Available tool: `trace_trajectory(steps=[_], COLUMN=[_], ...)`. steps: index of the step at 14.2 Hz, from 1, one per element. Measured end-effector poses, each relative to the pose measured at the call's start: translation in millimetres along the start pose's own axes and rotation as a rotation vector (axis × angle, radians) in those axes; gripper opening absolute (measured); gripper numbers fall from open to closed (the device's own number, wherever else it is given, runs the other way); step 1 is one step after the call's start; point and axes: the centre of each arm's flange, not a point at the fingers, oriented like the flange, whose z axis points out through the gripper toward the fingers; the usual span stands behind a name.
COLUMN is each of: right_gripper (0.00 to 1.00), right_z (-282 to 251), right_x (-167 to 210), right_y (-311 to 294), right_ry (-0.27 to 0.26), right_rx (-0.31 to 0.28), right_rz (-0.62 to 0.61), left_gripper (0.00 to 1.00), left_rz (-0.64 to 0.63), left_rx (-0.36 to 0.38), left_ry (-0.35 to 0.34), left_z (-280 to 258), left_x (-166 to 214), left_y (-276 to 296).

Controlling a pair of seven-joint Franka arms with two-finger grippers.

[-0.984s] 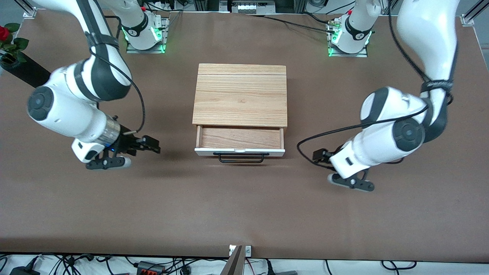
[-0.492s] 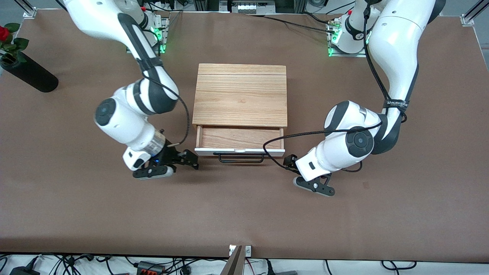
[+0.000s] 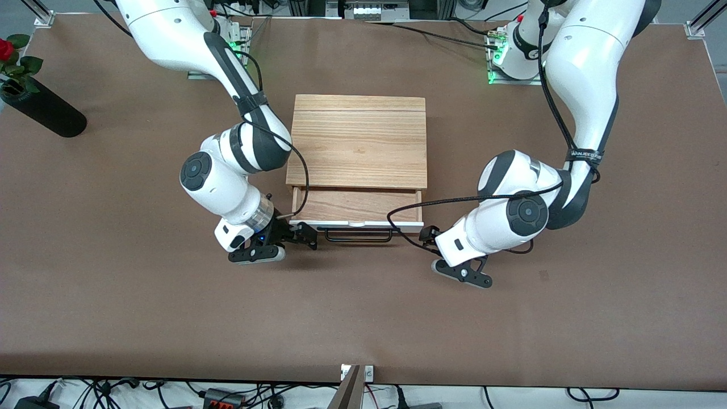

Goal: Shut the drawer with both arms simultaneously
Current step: 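Push the white drawer front into the cabinet with both grippers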

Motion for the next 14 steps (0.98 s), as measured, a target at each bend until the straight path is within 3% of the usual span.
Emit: trace_trajectory(steps=[3,10,14], right_gripper=[1.00,1.00,1.00], right_z=[5,8,7], right_x=[-8,-19,-22], right_y=[-13,-19,-20], right_ry=[-0.025,-0.140,-0.192], right_rx=[0.014,0.008,0.005], right_rz=[-0.009,-0.012,-0.013], left_gripper=[1.00,1.00,1.00], left_rz=[0.015,-0.029,-0.026], left_rx=[-0.003,-0.075,-0.078], left_ry=[-0.033,-0.111,-0.139], left_z=[12,17,19], left_x=[-6,-13,-17], left_y=[11,8,10])
